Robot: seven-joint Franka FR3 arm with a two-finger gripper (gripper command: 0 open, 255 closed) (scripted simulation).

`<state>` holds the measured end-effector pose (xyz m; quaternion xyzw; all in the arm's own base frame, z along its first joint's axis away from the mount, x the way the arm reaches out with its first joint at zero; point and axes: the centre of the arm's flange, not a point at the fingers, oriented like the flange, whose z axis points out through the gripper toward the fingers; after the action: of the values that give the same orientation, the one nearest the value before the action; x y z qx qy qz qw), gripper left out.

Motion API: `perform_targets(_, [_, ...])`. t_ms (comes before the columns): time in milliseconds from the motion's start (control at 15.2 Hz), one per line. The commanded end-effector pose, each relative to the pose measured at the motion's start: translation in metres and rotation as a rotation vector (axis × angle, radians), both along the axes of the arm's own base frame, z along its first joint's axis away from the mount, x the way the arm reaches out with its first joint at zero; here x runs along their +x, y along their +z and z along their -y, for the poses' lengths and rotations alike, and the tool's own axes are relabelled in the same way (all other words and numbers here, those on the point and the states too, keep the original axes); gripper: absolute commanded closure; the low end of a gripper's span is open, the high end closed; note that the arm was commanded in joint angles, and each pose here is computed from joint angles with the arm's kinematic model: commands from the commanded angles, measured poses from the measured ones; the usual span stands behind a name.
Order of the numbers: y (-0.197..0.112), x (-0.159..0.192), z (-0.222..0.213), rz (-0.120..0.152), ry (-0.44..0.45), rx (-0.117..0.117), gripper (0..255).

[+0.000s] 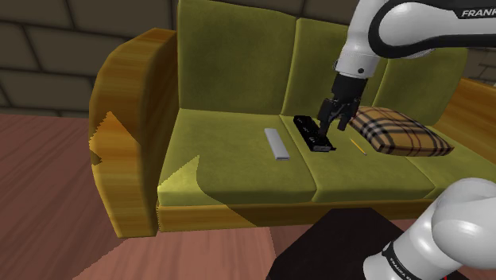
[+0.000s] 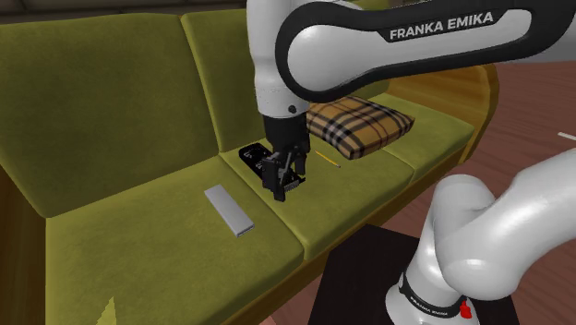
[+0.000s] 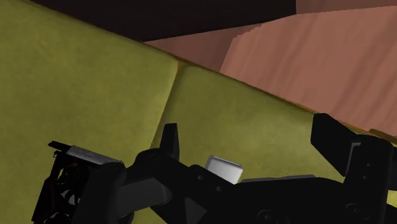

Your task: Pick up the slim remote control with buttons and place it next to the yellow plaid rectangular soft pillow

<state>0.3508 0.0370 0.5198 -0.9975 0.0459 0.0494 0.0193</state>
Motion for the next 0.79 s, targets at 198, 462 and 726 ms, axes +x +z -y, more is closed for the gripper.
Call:
perform_targets(198, [-0.040, 0.052, 0.002, 0.023, -0.062, -0.021, 0])
perform_targets(462, [-0.070, 0.092, 0.007, 0.039, -0.111, -0.037, 0])
perform_targets(726, [-0.099, 0.132, 0.015, 0.054, -0.160, -0.054, 0])
